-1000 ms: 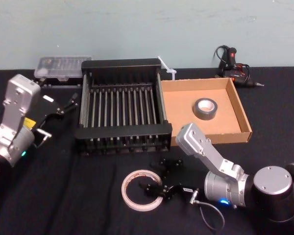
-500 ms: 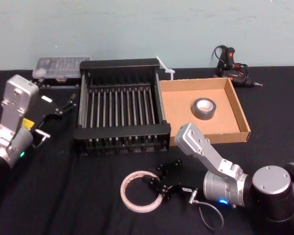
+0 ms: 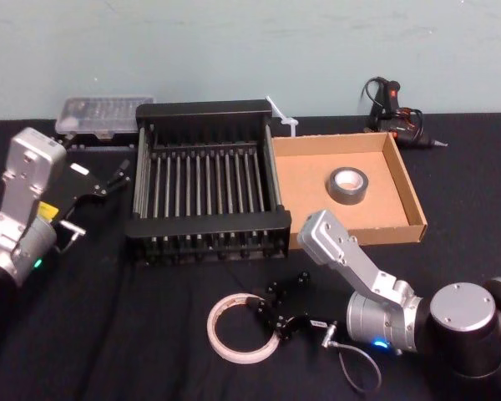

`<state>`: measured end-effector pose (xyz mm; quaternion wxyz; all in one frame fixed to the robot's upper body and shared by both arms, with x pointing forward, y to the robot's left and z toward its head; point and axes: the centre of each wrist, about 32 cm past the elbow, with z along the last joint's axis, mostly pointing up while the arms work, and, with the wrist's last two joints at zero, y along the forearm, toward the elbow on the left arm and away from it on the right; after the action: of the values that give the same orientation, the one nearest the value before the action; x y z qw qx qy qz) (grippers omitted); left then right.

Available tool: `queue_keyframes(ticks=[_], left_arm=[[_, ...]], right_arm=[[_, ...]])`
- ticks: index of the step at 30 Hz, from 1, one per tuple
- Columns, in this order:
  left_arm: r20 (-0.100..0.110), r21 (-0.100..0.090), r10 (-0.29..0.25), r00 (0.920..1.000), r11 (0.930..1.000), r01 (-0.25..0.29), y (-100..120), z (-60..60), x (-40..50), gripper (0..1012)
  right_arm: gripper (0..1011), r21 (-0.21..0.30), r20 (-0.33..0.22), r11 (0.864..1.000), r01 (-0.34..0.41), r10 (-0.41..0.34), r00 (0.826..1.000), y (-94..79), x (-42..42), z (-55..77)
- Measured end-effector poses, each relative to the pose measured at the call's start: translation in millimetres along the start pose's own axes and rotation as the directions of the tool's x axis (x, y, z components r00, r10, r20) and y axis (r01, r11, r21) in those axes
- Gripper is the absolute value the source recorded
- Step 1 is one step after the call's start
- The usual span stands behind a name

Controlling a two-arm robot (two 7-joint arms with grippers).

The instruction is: Pick up the white tape and place it into the black box , Pick up the silver tape and place it into the brown box.

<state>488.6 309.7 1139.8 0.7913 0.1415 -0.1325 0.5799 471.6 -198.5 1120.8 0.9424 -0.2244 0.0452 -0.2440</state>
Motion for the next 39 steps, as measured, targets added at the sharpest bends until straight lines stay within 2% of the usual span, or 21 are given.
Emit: queue_keyframes(ticks=[39], left_arm=[[0.000,0.000,0.000,1.0000,1.0000,0.000,0.0,0.0,0.0,1001]], right_arm=[[104,0.000,-0.001,1.000,-0.004,0.004,1.000,0.7,0.1,-0.1]])
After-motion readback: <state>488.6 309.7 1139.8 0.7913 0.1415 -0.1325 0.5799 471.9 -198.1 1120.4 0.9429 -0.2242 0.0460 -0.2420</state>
